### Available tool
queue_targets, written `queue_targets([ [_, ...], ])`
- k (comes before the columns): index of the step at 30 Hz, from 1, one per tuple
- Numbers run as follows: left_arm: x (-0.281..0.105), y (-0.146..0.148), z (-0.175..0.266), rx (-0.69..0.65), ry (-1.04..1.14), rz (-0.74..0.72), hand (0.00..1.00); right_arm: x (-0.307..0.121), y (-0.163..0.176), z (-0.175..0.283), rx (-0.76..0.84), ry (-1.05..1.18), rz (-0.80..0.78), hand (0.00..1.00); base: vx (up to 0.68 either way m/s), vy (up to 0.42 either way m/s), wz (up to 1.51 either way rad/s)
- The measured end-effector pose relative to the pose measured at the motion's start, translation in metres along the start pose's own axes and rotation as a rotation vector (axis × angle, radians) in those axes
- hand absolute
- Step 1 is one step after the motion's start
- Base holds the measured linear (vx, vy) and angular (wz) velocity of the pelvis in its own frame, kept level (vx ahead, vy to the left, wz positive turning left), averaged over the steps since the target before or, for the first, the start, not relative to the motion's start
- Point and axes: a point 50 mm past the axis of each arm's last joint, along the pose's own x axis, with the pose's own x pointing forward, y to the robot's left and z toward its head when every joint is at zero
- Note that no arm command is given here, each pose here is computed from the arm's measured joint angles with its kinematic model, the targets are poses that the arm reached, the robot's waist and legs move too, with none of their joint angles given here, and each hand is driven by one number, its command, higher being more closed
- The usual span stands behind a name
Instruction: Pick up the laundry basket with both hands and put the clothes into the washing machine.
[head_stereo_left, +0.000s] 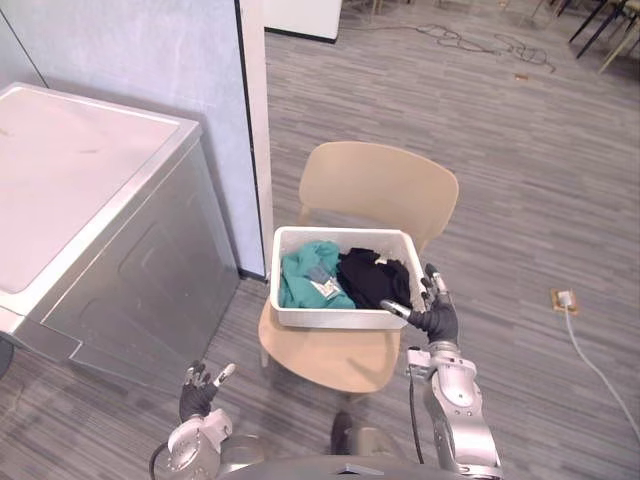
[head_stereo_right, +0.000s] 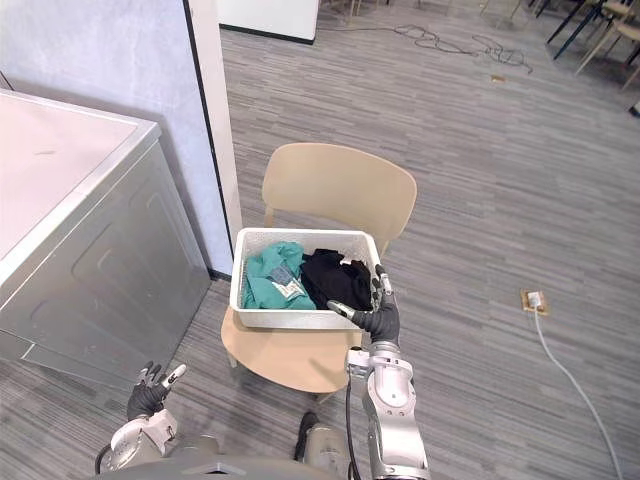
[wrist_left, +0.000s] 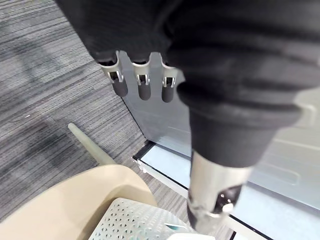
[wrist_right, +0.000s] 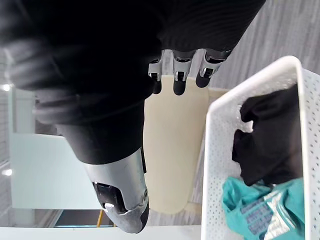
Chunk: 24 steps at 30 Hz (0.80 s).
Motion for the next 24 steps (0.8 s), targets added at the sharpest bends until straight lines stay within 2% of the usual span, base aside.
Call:
queue_targets([
  [3,0.000,0.001,0.000,-0.001,0.000,0.002,0.00,0.003,-0.005,0.002,-0.030,-0.004,0.001,0.00,-0.06,-0.010,0.23],
  [8,0.000,0.005,0.003,0.005,-0.012,0.003,0.00,0.041,-0.008,0.021,-0.246,-0.086,0.080,0.00,-0.10,0.029,0.25],
  [11,-0.003,0.008,0.014,0.012,-0.057,-0.003,0.00,0.088,-0.007,0.070,-0.374,-0.247,0.113,0.00,-0.19,0.022,0.11],
  [12,-0.003,0.008,0.015,0.011,-0.062,-0.006,0.00,0.091,-0.007,0.075,-0.387,-0.263,0.117,0.00,-0.19,-0.002,0.04],
  [16,-0.005,0.000,0.029,0.000,-0.126,-0.046,0.00,0.138,0.002,0.148,-0.607,-0.417,0.179,0.00,-0.16,-0.030,0.00],
  [20,-0.008,-0.013,0.037,-0.038,-0.169,-0.101,0.00,0.158,-0.001,0.206,-0.790,-0.510,0.148,0.00,-0.09,-0.017,-0.05],
  [24,-0.009,-0.026,0.036,-0.084,-0.168,-0.150,0.00,0.172,-0.011,0.232,-0.905,-0.494,0.090,0.00,-0.04,0.020,-0.09],
])
